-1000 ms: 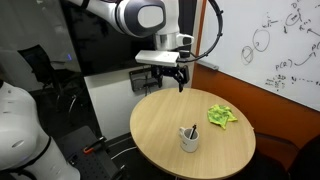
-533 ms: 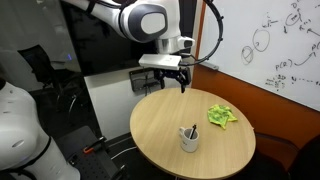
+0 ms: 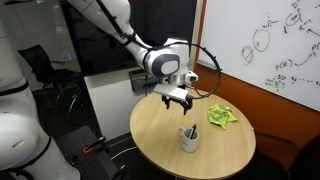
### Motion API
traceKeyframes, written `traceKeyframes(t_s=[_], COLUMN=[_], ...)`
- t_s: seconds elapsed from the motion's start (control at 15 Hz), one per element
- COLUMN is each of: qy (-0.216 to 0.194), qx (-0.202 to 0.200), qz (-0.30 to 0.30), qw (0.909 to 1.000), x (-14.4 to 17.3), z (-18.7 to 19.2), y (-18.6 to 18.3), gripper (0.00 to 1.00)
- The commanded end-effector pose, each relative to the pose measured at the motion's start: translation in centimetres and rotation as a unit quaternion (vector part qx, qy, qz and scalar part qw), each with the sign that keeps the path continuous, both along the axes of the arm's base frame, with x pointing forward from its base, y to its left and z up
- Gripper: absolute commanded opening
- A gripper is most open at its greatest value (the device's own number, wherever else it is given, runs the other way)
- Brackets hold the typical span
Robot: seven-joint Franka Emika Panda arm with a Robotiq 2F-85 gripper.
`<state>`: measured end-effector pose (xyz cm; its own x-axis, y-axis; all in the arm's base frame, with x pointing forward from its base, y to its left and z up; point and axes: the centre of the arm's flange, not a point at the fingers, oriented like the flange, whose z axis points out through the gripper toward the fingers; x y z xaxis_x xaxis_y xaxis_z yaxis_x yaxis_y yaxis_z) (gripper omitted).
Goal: Remove the marker from the cup and put it on the table
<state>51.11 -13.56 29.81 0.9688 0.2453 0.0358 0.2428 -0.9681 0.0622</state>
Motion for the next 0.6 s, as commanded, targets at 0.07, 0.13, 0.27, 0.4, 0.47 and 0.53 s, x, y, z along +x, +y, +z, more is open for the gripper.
traceKeyframes(t_s=[0.07,0.13,0.27,0.4,0.47,0.53], qy=[0.021,0.024,0.025,0.03,0.038,0.044], qx=[0.008,0.014,0.03,0.039,0.045,0.05], qz=[-0.013,-0.016,-0.026,-0.035,-0.038,-0.04], qw=[0.9997,0.9995,0.9989,0.9981,0.9976,0.9969], x=[6.3,7.3,8.8,10.1,10.7,11.0], z=[-4.8,-5.7,-7.4,-9.1,-10.0,-10.7], y=[-3.1,-3.9,-5.3,-6.1,-6.4,-6.5], gripper=[1.0,1.0,1.0,1.0,1.0,1.0])
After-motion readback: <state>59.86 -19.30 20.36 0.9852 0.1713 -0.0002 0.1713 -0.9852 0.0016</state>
